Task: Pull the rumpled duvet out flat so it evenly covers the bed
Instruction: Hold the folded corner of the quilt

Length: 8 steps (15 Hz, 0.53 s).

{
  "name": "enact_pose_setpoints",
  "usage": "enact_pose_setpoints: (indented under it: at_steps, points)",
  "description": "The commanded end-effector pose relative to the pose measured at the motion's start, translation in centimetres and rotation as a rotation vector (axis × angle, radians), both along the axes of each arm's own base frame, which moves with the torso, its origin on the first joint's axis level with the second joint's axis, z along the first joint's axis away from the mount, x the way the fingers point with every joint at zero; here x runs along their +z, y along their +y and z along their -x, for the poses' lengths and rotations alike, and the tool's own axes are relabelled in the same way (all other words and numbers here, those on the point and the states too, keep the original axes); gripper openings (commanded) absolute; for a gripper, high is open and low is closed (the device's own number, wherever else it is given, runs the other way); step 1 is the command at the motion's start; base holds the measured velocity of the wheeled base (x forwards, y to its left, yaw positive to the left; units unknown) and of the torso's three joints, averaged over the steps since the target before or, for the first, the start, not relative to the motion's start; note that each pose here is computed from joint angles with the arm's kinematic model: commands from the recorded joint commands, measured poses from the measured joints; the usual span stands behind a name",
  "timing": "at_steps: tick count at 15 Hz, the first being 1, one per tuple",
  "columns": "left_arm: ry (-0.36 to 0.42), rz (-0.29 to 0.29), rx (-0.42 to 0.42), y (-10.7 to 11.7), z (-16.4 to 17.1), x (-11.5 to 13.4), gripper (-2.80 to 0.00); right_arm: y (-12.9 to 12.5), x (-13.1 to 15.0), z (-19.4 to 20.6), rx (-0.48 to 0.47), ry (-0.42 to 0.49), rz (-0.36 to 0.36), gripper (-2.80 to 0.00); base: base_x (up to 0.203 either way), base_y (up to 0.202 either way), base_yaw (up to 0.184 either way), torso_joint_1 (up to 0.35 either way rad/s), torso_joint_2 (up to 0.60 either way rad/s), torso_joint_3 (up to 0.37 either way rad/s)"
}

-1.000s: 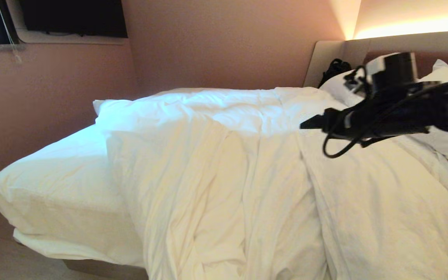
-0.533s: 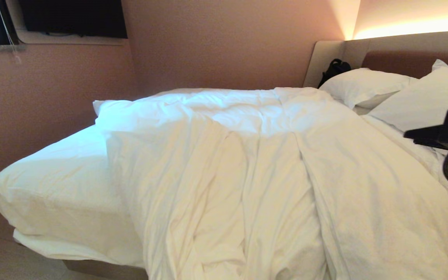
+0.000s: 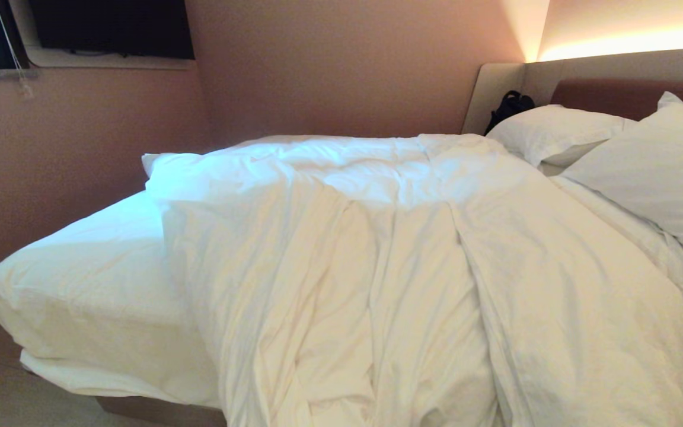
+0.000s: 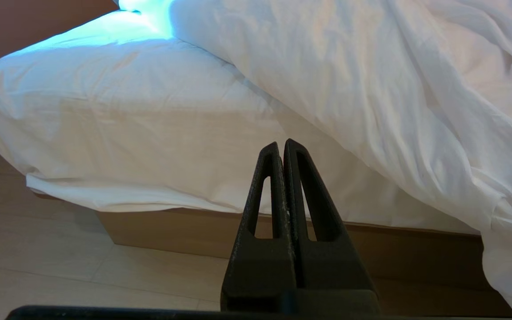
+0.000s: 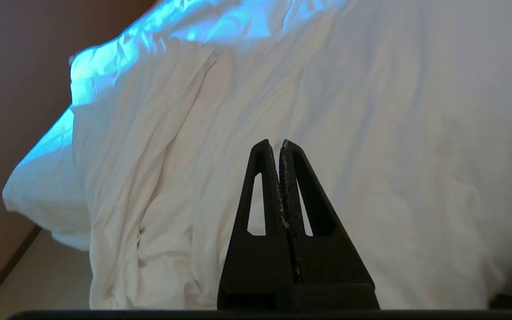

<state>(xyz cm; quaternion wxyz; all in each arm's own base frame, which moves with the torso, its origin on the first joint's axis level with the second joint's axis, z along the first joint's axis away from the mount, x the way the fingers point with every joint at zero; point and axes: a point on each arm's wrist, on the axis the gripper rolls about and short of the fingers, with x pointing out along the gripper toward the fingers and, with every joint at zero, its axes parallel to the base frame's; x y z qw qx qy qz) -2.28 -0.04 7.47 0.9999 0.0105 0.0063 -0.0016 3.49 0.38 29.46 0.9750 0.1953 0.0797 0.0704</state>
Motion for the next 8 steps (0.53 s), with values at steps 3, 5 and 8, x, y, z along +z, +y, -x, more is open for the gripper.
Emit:
enact_pose_setpoints:
  at_steps: [3, 5, 8]
  points:
    - [0.000, 0.000, -0.001, 0.0, 0.0, 0.0, -2.80, -0.2, -3.4, 8.2, -0.092, -0.143, 0.031, -2.80, 0.000, 0.000, 0.000, 0.000, 0.00, 0.000]
    - [-0.002, 0.000, 0.000, 0.0, 0.0, 0.0, -2.80, -0.3, -5.2, 10.7, -0.114, -0.216, 0.090, -2.80, 0.000, 0.000, 0.000, 0.000, 0.00, 0.000]
    - [-0.001, 0.000, 0.000, 0.0, 0.0, 0.0, -2.80, -0.4, -8.7, 13.0, -0.162, -0.271, 0.189, -2.80, 0.000, 0.000, 0.000, 0.000, 0.00, 0.000]
